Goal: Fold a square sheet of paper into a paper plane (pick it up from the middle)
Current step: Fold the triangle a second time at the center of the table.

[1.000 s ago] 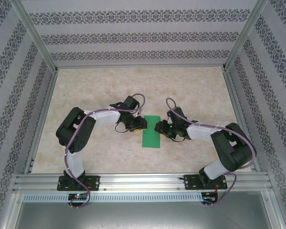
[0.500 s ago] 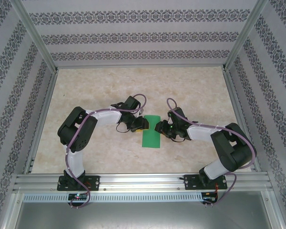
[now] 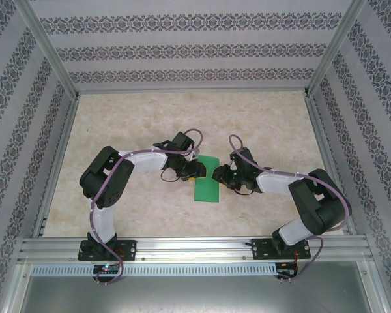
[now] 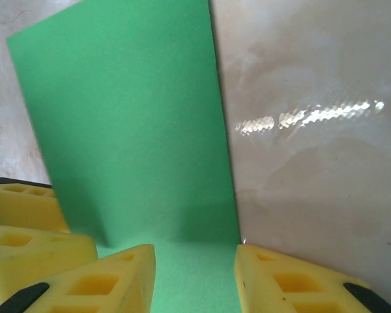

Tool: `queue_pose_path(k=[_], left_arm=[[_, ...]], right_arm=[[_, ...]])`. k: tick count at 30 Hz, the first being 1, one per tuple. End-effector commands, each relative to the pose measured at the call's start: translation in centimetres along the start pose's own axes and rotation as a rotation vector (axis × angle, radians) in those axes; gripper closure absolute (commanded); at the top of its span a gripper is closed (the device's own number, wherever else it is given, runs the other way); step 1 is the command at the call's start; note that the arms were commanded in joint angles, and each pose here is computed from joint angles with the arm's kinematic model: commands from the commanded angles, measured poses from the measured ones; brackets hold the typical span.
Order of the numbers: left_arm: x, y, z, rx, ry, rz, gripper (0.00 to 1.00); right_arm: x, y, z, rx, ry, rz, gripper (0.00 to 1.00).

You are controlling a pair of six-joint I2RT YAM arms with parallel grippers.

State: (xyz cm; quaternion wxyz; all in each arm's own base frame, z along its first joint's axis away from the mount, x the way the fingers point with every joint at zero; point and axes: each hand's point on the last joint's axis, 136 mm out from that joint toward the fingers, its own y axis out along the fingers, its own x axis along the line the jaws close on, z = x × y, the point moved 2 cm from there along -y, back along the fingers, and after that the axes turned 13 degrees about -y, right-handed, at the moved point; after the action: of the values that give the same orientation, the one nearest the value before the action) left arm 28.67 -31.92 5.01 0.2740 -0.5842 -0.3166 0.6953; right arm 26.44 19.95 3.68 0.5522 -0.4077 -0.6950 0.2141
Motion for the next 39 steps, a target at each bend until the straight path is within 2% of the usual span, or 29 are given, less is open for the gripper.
queue_pose_path(k=[1,12,20,24,26,28,33,39], left_arm=[[-1.6,0.1,-0.2,-0.001,0.028,0.05,0.58],[-2.9,0.1,-0.3,0.002,0.024,0.123,0.6],[-2.9,0.1,-1.1,-0.02,-0.007,0.109,0.68],[-3.2,0.0,-1.5,-0.029,-0.014,0.113,0.71],[-3.3,0.0,-1.6,-0.034,-0.014,0.114,0.76],[-3.4,0.0,-1.8,-0.039,-0.022,0.114,0.84],[-3.6,-0.1,-2.1,-0.05,-0.037,0.119,0.89],[-3.9,-0.3,-2.2,-0.05,-0.039,0.123,0.9]], right_arm=[[-1.1,-0.1,0.7,0.006,0.027,0.031,0.62],[-0.6,-0.5,0.1,-0.016,0.016,0.013,0.59],[0.3,-4.2,-0.9,-0.199,-0.041,0.025,0.54],[1.9,-6.9,-0.5,-0.292,-0.208,0.033,0.42],[2.7,-7.9,-0.1,-0.326,-0.286,0.037,0.4],[3.7,-8.4,0.6,-0.352,-0.391,0.02,0.4],[5.7,-8.4,2.6,-0.406,-0.644,0.028,0.39],[7.7,-7.2,4.9,-0.382,-0.932,0.128,0.42]])
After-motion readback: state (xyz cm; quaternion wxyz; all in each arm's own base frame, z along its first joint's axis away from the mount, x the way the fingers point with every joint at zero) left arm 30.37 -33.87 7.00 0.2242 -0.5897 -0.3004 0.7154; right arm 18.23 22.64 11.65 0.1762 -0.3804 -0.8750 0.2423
